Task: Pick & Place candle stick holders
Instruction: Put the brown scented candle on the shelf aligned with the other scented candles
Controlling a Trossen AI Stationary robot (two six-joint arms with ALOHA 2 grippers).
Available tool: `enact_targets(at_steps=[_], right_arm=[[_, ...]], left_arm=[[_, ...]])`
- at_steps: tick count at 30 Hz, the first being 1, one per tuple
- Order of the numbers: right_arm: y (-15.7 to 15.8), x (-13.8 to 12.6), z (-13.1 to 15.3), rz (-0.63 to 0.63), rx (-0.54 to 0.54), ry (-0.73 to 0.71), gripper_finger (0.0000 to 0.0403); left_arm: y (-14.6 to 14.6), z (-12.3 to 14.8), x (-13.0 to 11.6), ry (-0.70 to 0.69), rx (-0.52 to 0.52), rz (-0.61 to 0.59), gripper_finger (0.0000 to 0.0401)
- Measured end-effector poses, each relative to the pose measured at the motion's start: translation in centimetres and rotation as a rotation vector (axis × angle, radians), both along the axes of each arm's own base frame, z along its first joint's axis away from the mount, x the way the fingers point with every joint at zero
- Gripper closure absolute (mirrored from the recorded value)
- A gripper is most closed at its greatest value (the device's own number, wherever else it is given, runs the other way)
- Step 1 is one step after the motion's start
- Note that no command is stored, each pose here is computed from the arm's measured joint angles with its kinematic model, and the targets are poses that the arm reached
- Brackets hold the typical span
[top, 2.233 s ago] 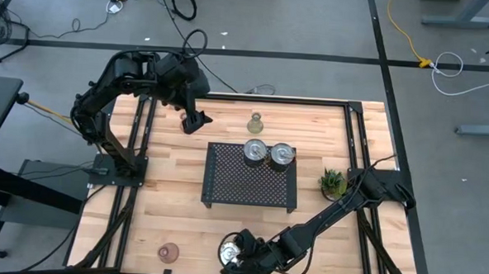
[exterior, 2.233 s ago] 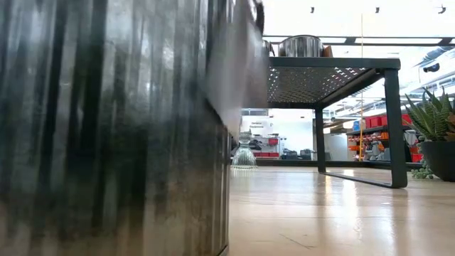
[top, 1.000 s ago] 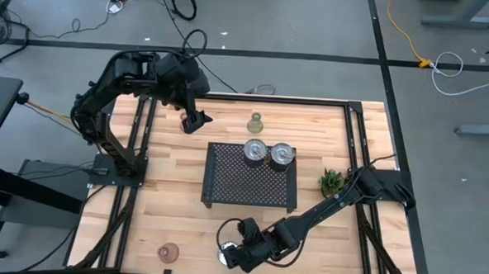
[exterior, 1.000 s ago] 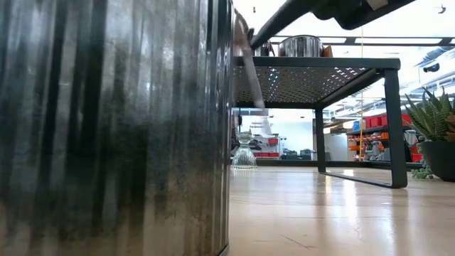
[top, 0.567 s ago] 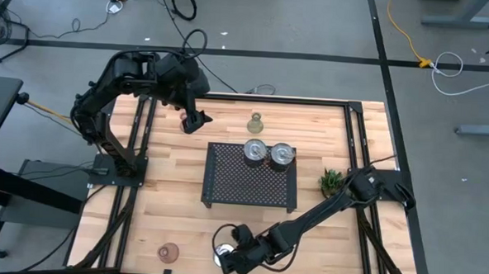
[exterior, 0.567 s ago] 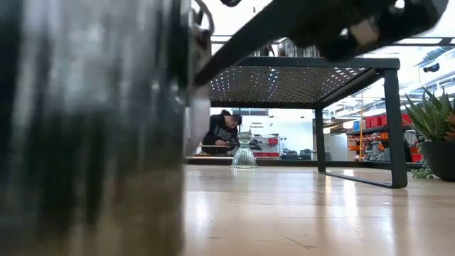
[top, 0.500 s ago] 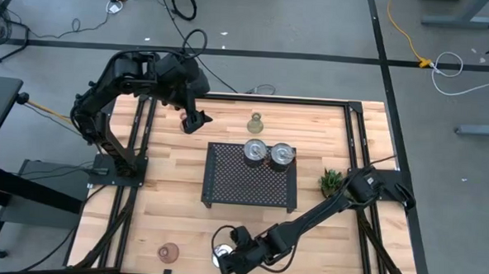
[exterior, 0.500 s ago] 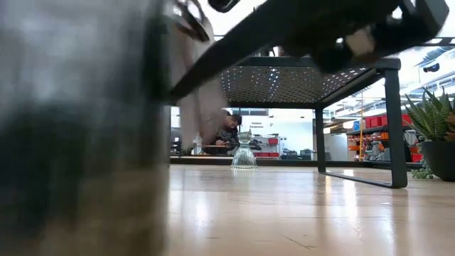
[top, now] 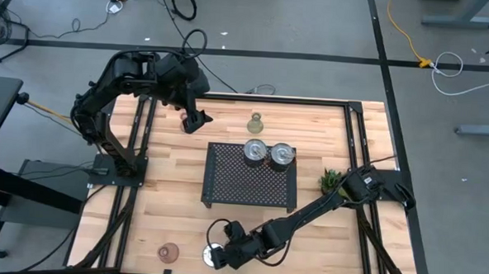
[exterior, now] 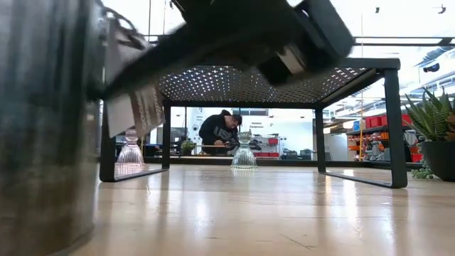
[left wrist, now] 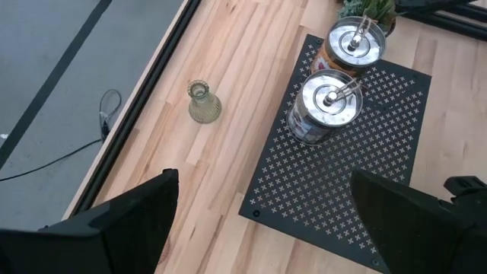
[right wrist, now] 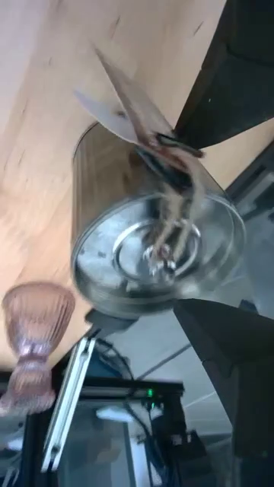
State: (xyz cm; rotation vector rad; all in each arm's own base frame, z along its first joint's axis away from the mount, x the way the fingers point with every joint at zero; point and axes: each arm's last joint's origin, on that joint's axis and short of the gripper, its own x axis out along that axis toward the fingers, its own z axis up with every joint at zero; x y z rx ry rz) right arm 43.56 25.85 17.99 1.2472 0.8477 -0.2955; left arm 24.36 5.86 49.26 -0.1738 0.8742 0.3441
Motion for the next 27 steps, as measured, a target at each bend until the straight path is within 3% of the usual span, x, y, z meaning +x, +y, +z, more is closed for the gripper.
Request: enact_targets(at_steps=[11,17,21,27], right_arm=[[0.1,0.1,0.3,0.032,-0.027,-0.04,0.0106],[0.1,0.2,0.8,0.082,-0.064,-0.079,0.0122],[-0.4,-0.1,1.6,0.107,-0.104,-0.07,0.0124],[-1.5,-0.8,3.9,0.145,-0.166,-0.069,0.0124]], left_arm=[[-1.0,0.5,-0.6,-0.035,-0.052,-0.015,0.0011],[-4.2,1.9,-3.0,-0.115,-0.086,-0.059,0.0011],[-7.1,2.7,-4.7,-0.168,-0.169,-0.101,0.0011],[-12.7,2.5,-5.2,-0.161,-0.234,-0.188,0.0011]])
